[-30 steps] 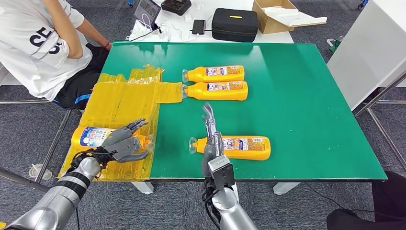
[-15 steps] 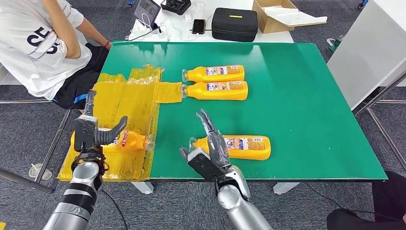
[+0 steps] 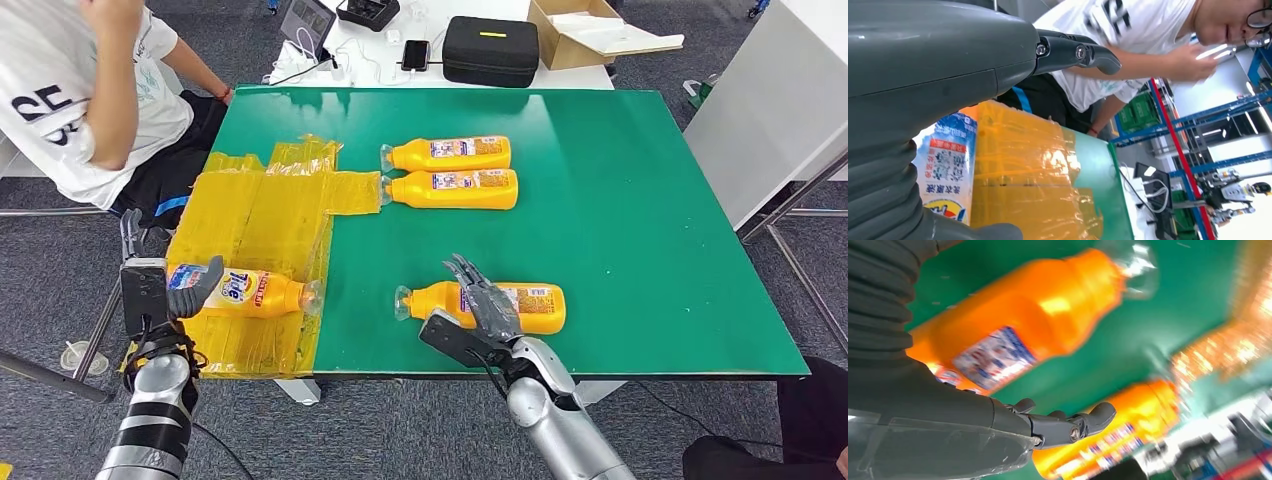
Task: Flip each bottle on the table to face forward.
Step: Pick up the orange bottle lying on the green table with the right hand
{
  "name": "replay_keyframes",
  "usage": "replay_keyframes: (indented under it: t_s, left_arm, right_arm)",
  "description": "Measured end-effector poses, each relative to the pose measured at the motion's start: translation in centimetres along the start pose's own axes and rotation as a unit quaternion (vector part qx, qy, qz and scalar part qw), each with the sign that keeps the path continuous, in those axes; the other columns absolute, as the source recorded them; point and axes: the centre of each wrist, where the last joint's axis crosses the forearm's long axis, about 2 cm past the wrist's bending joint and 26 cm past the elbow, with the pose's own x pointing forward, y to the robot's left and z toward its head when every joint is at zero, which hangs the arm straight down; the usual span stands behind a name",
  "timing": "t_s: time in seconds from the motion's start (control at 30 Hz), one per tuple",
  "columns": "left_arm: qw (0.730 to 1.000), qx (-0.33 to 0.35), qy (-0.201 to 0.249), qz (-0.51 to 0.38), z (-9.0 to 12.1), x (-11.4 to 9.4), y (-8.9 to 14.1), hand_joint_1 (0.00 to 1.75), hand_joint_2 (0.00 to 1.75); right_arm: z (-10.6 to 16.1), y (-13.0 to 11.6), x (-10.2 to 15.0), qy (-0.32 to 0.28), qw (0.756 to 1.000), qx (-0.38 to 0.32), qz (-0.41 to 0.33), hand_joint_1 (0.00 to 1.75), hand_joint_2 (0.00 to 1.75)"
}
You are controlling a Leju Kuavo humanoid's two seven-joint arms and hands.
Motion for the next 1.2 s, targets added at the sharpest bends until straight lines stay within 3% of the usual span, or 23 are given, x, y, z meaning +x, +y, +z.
replay_keyframes:
  t_s: [1.0,1.03,1.13,1.17,1.2]
  left_arm:
    - [0.999,-0.037,0.036,-0.01,1.2,-1.2,-1.3,0.0,1.75]
    - [0.999,-0.038,0.037,-0.01,1.2,-1.2,-1.3,0.0,1.75]
    - [0.998,-0.041,0.039,-0.008,1.1,-1.2,-1.5,0.0,1.75]
    - [0.998,-0.042,0.039,-0.008,1.0,-1.2,-1.5,0.0,1.75]
    - [0.998,-0.043,0.039,-0.007,0.9,-1.2,-1.5,0.0,1.75]
  right_arm:
    - [0.7,-5.6,-5.3,0.105,0.986,0.063,0.116,0.0,1.75]
    - [0.7,-5.8,-5.4,0.108,0.985,0.069,0.118,0.23,1.75]
    - [0.5,-6.3,-5.9,0.114,0.982,0.088,0.119,1.39,1.75]
    - [0.4,-6.4,-6.0,0.114,0.982,0.095,0.119,1.6,1.75]
    - [0.3,-6.6,-6.2,0.114,0.981,0.102,0.118,1.67,1.75]
